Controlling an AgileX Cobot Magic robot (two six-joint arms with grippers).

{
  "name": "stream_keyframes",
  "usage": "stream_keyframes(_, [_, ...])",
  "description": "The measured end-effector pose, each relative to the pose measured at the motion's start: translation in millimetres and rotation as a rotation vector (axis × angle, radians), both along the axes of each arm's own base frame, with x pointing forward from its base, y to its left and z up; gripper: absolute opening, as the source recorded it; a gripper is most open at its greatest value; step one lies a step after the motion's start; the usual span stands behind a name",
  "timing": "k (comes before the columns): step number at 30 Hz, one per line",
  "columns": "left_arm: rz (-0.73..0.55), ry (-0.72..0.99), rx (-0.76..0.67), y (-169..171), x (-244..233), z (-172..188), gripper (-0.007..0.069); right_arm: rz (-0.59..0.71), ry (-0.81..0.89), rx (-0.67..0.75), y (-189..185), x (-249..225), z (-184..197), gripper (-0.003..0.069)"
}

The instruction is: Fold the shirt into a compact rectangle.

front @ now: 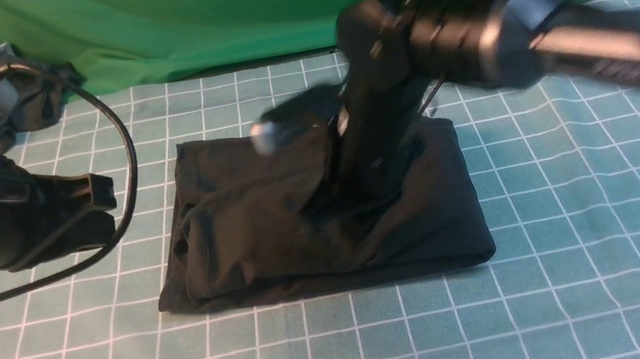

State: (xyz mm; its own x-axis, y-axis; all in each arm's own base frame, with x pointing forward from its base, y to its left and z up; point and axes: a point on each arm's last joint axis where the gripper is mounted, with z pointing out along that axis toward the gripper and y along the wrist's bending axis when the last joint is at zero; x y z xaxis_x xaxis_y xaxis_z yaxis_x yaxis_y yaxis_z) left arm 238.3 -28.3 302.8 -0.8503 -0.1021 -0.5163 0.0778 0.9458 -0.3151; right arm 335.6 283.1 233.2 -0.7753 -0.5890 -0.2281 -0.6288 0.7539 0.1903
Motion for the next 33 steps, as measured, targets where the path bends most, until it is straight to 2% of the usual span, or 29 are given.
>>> stream_keyframes(2, [0.003,-0.001,-0.014,-0.8,0.2,0.5,0.0006,-0.016,-0.028,-0.006,-12.9,3.7,13.7,0.0021])
stream_keyframes(4, [0.007,-0.021,-0.044,-5.0,1.9,2.2,0.0006,-0.078,-0.061,-0.009,-44.3,14.3,36.2,0.0021])
stream_keyframes(9, [-0.051,-0.092,-0.056,-30.1,8.7,2.2,0.0006,-0.147,-0.037,-0.012,-72.8,23.7,41.6,0.0021])
stream_keyframes(14, [-0.099,-0.01,-0.057,-65.0,33.0,-36.3,0.0006,-0.173,0.048,0.013,-72.3,16.6,15.3,0.0021])
stream_keyframes(20, [-0.082,0.131,0.007,-75.0,63.1,-103.2,0.0006,-0.235,0.064,0.111,-66.2,14.6,-5.7,0.0021])
stream_keyframes(25, [-0.095,0.263,0.084,-71.3,68.1,-142.2,0.0006,-0.227,0.11,0.036,-72.1,9.5,-31.4,0.0021])
stream_keyframes(29, [-0.09,0.292,0.093,-68.7,68.0,-147.4,0.0006,-0.211,0.146,-0.05,-80.2,2.9,-55.9,0.0021])
stream_keyframes(33, [-0.109,0.263,0.114,-66.9,67.8,-137.3,0.0006,-0.205,0.143,-0.058,-81.0,2.7,-57.1,0.0021])
